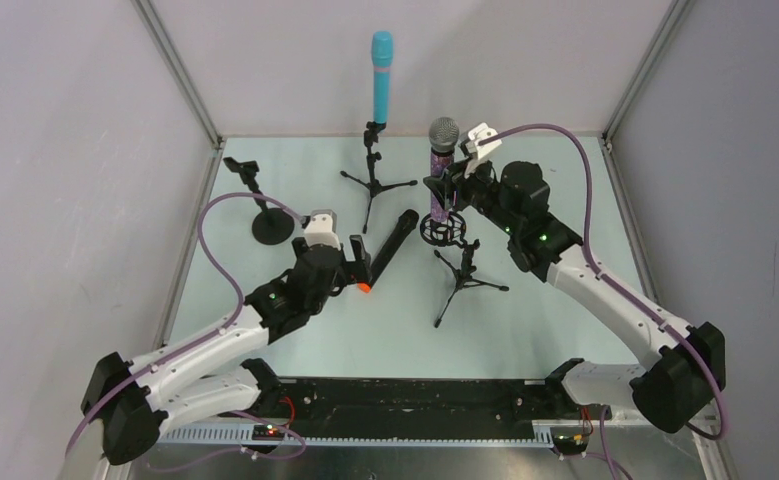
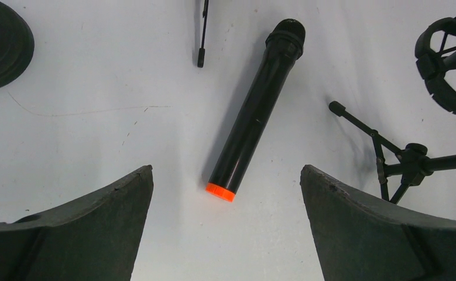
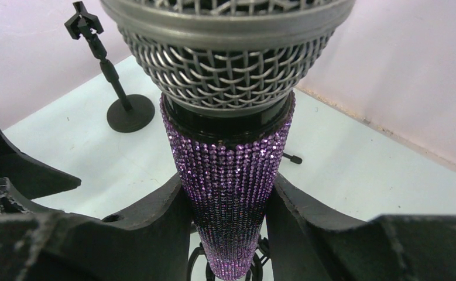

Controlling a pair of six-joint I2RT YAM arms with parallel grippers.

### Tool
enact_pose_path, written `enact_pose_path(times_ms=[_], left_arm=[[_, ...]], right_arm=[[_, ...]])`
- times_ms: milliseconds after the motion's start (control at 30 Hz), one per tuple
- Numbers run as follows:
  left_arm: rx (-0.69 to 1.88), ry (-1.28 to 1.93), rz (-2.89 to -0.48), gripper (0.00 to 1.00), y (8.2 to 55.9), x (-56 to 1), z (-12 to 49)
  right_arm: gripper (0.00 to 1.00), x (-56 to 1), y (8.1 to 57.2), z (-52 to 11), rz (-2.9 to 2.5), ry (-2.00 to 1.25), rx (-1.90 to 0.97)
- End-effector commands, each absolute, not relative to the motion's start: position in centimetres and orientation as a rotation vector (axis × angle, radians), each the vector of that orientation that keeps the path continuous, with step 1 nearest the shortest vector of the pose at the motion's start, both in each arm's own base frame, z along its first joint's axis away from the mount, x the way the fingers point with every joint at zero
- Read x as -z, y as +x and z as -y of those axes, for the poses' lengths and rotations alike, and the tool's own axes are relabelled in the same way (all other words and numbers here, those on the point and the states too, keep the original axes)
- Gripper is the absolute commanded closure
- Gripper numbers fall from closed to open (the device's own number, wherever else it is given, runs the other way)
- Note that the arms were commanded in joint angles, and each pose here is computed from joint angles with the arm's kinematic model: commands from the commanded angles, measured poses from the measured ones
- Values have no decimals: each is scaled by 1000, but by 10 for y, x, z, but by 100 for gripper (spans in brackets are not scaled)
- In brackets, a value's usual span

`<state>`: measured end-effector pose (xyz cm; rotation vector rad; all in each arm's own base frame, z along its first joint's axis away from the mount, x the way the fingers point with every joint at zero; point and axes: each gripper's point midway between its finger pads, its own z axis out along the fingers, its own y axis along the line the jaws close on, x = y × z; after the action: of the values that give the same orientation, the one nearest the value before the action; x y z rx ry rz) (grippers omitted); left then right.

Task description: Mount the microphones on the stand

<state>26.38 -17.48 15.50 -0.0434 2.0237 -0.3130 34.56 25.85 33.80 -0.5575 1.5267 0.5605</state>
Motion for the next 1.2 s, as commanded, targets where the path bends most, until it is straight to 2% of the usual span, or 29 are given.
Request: enact_pose_path(times_ms=[0, 900, 1167], left_arm=[[339, -50, -1956, 2, 273, -183, 179], [324, -52, -1948, 2, 271, -181, 174], [327, -63, -1915, 2, 274, -196, 173]], right_arm=[[100, -363, 353, -255, -1449, -525, -531], [100, -312, 353, -256, -1557, -505, -535], [100, -295, 351, -258, -1579, -508, -545]])
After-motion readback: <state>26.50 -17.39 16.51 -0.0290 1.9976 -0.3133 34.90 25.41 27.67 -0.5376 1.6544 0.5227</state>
